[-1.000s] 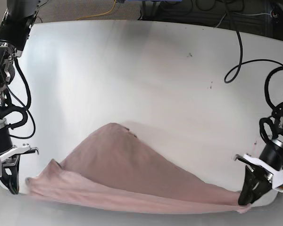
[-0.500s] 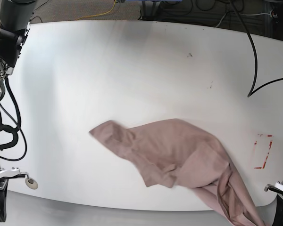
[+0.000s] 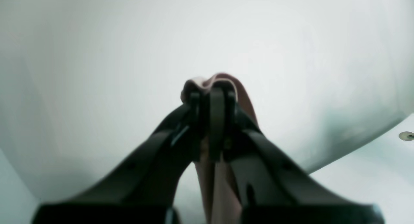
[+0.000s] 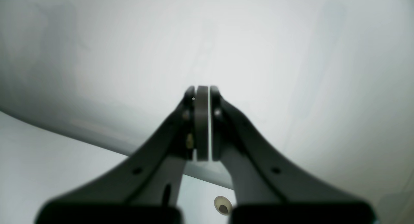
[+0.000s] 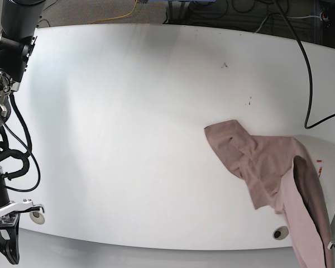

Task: Layout the t-shirt on the table in an organized manner, then fold the t-shirt properly
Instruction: 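Swing the t-shirt with the left gripper toward the red taped rectangle, releasing right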

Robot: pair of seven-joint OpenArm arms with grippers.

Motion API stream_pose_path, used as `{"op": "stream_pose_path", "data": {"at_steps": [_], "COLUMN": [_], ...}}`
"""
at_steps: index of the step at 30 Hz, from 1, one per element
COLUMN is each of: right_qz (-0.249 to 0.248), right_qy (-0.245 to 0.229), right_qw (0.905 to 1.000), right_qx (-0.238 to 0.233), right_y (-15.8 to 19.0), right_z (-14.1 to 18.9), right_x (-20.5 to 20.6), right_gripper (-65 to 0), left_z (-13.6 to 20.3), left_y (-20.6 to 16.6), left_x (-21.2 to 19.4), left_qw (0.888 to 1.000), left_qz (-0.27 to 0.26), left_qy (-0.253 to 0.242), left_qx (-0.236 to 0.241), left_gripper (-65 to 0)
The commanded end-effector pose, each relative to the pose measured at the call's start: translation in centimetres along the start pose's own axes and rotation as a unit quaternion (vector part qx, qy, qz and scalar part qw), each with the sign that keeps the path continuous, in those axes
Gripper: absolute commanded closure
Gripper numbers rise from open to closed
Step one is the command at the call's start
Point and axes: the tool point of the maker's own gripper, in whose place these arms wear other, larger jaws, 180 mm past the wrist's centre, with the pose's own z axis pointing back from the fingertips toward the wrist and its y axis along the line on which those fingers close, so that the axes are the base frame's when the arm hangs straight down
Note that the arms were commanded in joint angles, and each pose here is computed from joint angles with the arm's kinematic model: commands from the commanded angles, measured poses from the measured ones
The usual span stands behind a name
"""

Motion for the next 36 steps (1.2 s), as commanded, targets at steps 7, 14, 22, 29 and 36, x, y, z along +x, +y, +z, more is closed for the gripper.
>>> {"op": "stream_pose_path", "data": {"at_steps": [7, 14, 22, 29, 36], "right_qz": [0.005, -0.008, -0.023, -0.029, -0.046], "right_qy": [0.015, 0.042, 0.070, 0.086, 0.102], "right_qw": [0.9998, 0.9991, 0.9973, 0.9958, 0.9937], "right_qx": [-0.008, 0.002, -0.005, -0.016, -0.011], "right_y": [0.6, 1.8, 1.9, 1.3, 2.3], "right_z": [0.5, 1.2, 2.4, 3.3, 3.9], "right_x": [-1.7, -4.1, -6.5, -7.8, -9.2], "right_gripper": [0.0, 0.0, 0.0, 0.0, 0.0], "left_z": [-1.3, -2.9, -3.9, -4.4, -4.9], "left_y": [-0.5, -2.3, -5.7, -7.0, -10.3], "left_x": [3.3, 4.8, -0.5, -3.2, -5.1], "left_qw": [0.999, 0.998, 0.997, 0.995, 0.987], "left_qz": [-0.025, -0.021, -0.004, 0.007, 0.017], "left_qy": [-0.023, -0.045, 0.015, 0.045, 0.067], "left_qx": [-0.015, -0.038, -0.079, -0.094, -0.144], "left_gripper": [0.0, 0.0, 0.0, 0.0, 0.0]}}
